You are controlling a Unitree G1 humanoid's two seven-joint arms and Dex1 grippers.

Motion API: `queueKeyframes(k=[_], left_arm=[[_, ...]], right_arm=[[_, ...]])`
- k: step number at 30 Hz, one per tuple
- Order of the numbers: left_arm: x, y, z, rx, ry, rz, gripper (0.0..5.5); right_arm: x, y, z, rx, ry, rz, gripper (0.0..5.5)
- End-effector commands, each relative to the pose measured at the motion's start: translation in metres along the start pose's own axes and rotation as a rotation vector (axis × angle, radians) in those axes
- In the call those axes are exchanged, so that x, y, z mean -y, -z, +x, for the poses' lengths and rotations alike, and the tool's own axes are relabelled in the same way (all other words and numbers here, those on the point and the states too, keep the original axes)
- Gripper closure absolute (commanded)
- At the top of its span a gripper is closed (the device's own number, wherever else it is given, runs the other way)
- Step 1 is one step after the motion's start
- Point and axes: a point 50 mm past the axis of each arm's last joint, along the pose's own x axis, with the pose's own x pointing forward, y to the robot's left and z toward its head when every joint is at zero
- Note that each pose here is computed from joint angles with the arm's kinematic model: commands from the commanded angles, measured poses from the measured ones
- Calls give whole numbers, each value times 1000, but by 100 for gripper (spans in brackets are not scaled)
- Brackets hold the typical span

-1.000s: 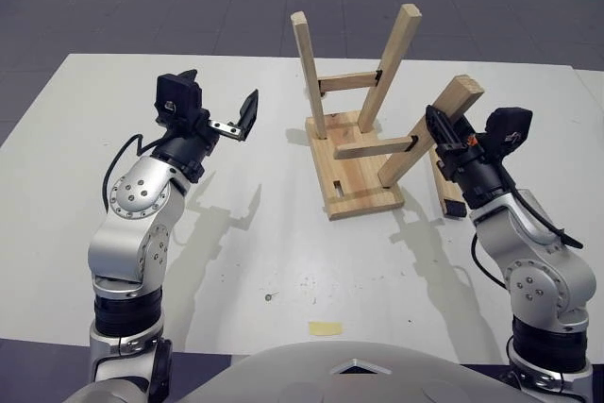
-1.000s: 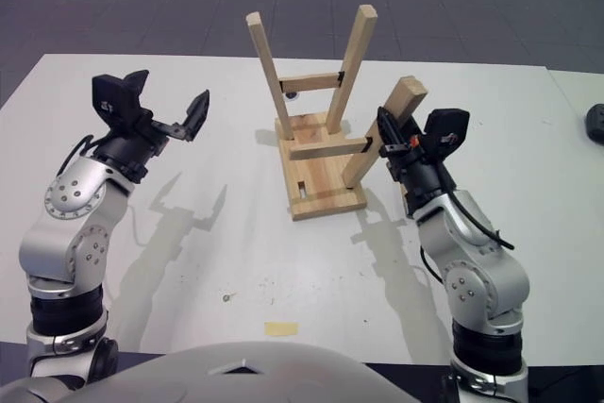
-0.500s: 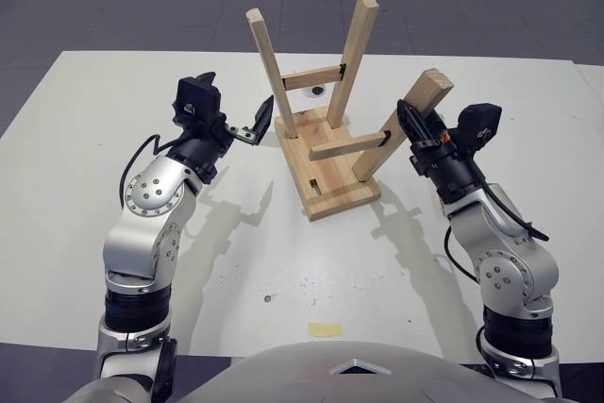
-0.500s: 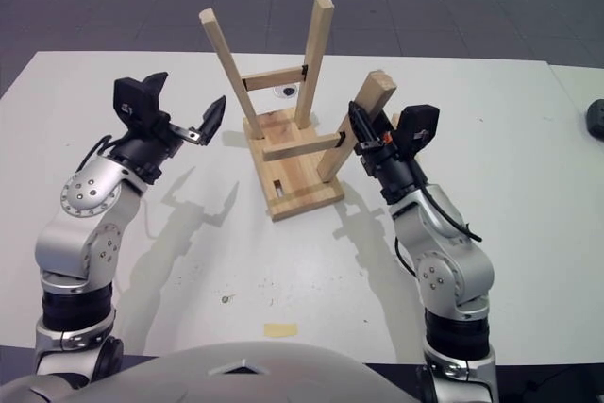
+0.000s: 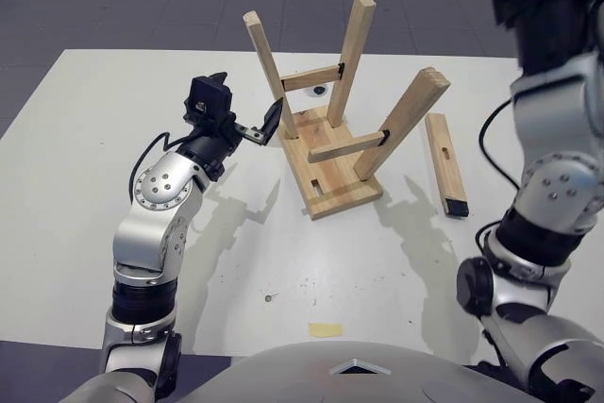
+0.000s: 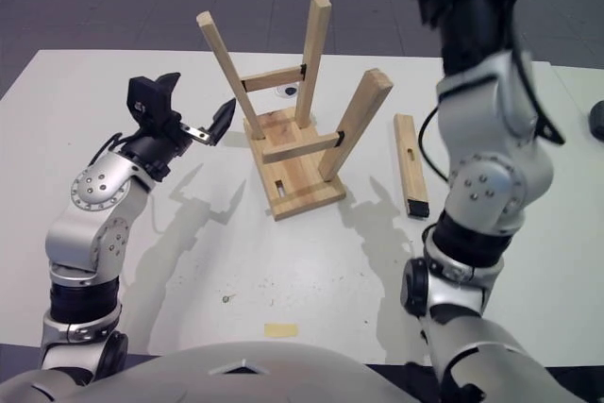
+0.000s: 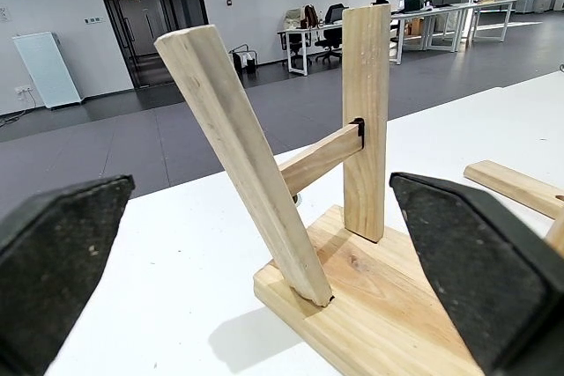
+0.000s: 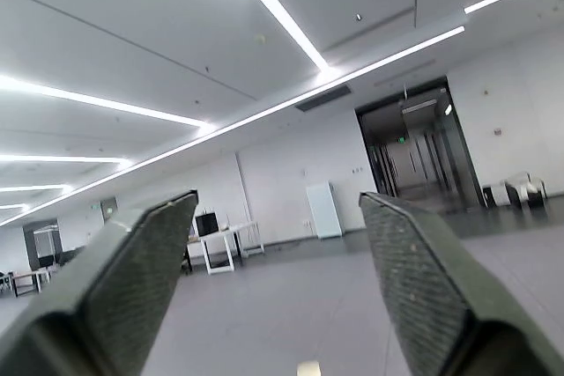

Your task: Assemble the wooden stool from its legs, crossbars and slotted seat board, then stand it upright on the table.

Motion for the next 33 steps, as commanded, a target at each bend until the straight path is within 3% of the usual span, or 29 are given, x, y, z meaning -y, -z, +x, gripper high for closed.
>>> queueKeyframes(k=[1,4,7,9,14,21,23,24,27,33], left_arm=[[3,1,4,9,2,9,10],[7,1,7,15,-4,2,10],[9,2,8,16,-2,-4,10],[11,3,8,13,-5,-10,10],[19,4,11,15,19,-26,10],[10,2,11,25,-20,-20,10],[1,-1,10,44,-71,-22,10],[-3,-3,9,55,-100,-31,10],[-14,-3,6,59,-168,-34,10],[-17,3,-1,27,-207,-35,10]], right_arm=[[10,19,8,-144,39,20,128],[34,87,-42,-487,166,27,85],[28,109,-76,-608,177,77,39],[22,104,-69,-559,152,92,12],[35,77,-40,-361,202,97,12],[53,-2,-5,66,279,136,12],[70,-12,-9,85,335,73,12],[80,-6,-16,21,375,15,12],[100,41,-58,-377,375,-175,12],[128,97,-145,-887,391,-166,12]])
